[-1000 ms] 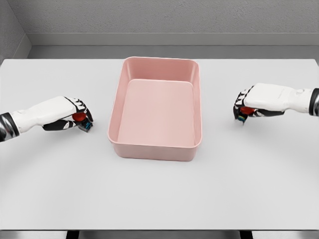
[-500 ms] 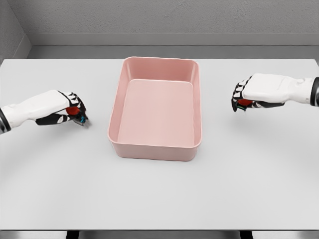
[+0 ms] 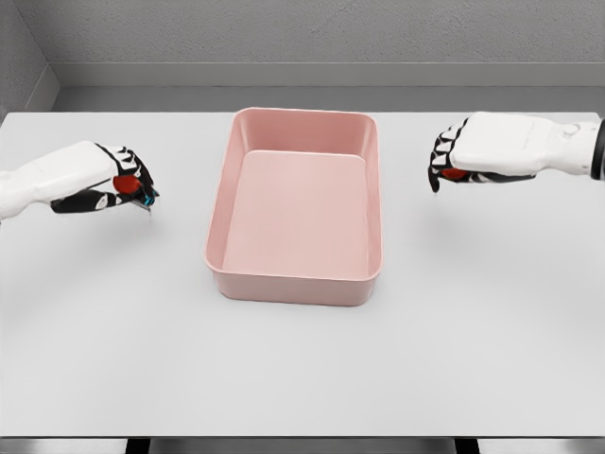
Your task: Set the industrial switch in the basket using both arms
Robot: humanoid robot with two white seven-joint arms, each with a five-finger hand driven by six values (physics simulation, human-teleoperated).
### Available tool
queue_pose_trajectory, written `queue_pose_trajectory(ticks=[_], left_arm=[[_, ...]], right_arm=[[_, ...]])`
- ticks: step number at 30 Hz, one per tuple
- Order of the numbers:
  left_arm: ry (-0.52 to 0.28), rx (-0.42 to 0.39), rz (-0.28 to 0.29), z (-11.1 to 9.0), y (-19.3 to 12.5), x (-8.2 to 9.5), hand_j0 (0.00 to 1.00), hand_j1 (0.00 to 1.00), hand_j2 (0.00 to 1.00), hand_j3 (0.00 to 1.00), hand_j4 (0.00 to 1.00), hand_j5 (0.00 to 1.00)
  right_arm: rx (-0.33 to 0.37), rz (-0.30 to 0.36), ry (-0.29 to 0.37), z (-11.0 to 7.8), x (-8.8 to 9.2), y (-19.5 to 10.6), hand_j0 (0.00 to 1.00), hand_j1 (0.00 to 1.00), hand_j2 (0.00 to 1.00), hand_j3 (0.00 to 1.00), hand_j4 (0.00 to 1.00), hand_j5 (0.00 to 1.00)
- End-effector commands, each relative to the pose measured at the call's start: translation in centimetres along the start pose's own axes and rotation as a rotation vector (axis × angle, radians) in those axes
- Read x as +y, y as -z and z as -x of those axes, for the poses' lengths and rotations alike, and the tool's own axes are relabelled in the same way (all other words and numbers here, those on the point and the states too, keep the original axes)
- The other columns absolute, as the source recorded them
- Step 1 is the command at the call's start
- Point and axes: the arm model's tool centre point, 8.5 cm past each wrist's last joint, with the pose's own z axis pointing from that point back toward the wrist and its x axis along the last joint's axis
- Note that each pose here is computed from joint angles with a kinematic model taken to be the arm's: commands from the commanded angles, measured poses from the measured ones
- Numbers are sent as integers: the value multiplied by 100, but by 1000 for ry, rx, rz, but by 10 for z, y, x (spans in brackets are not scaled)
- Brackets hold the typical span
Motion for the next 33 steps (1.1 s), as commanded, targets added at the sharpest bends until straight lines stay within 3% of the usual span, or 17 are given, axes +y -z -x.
queue_pose_trajectory(ticks=[1, 9, 23, 26, 33], left_arm=[[-5, -8, -10, -2, 1, 3, 48, 48, 48, 48, 48, 48], [12, -37, -42, -8, 9, 18, 48, 48, 48, 48, 48, 48], [39, -163, -115, -43, 42, 37, 48, 48, 48, 48, 48, 48], [42, -183, -121, -49, 47, 38, 48, 48, 48, 48, 48, 48], [51, -230, -148, -62, 59, 45, 48, 48, 48, 48, 48, 48]], right_arm=[[-16, 13, -11, -5, -6, 1, 46, 46, 46, 46, 46, 46], [-45, 38, -51, -14, -22, 6, 46, 46, 46, 46, 46, 46], [-108, 98, -86, -27, -46, 29, 46, 46, 46, 46, 46, 46], [-124, 76, -91, -30, -47, 36, 46, 46, 46, 46, 46, 46], [-153, 93, -109, -37, -57, 48, 46, 46, 46, 46, 46, 46]])
